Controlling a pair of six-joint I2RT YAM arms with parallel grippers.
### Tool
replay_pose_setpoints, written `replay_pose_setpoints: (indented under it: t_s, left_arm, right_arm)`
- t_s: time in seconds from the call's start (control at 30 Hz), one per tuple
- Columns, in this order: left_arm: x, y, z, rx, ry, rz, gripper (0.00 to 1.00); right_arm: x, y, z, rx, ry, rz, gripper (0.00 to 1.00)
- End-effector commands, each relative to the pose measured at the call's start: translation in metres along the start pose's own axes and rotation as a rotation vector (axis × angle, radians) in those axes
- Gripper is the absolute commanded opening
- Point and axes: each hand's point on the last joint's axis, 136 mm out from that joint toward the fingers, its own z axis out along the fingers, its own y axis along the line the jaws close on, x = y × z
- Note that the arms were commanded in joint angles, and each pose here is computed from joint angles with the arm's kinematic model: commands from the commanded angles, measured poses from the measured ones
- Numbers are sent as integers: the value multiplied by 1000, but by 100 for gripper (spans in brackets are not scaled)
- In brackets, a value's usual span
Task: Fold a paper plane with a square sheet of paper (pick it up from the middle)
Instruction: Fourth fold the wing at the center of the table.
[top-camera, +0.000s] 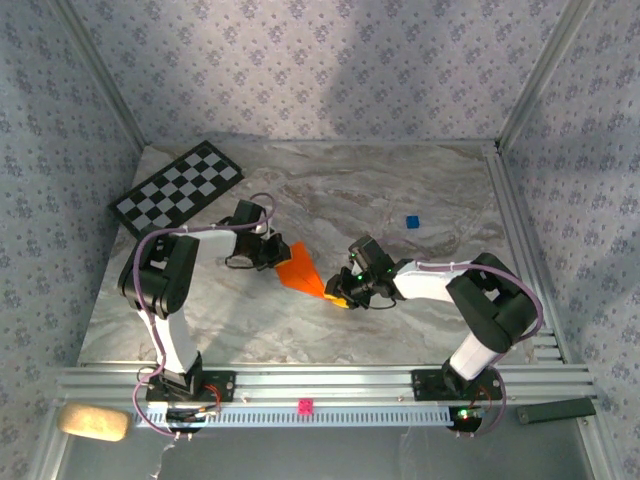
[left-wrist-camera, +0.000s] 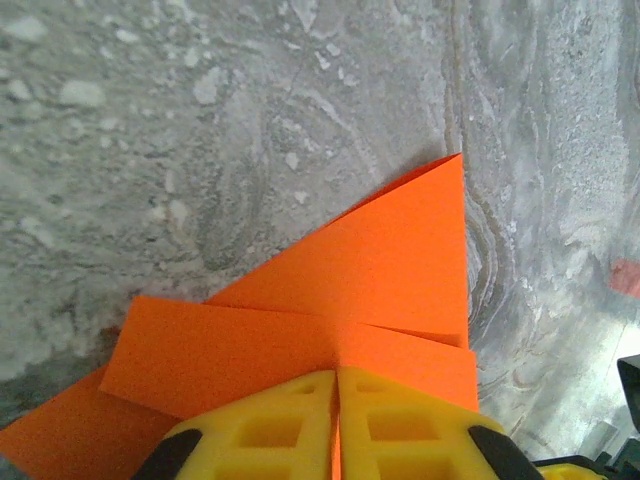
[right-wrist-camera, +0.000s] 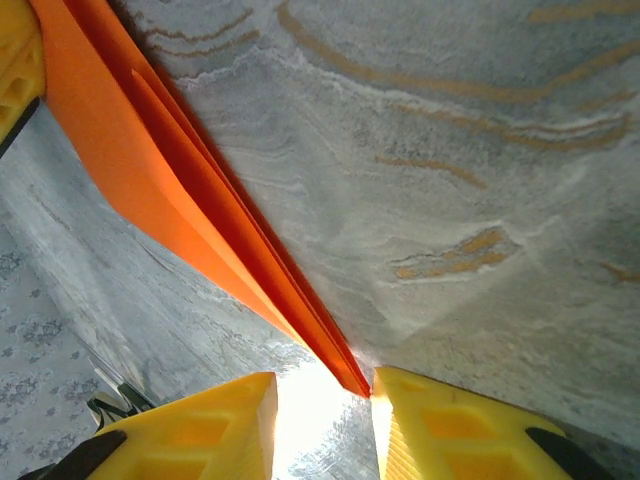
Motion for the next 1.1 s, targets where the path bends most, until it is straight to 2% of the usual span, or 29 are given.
replay_pose_setpoints:
  t_s: [0.0, 0.7, 1.07]
  left_arm:
    - [16, 35, 5, -97, 45, -89, 9]
    - [16, 34, 5, -93, 51, -85, 9]
    - [15, 34, 5, -94, 52, -85, 9]
  right_arm:
    - [4, -6, 0, 27, 9, 26, 32]
    - [-5, 17, 9, -33, 26, -5, 28]
    - [-10, 18, -1, -35, -23, -38, 27]
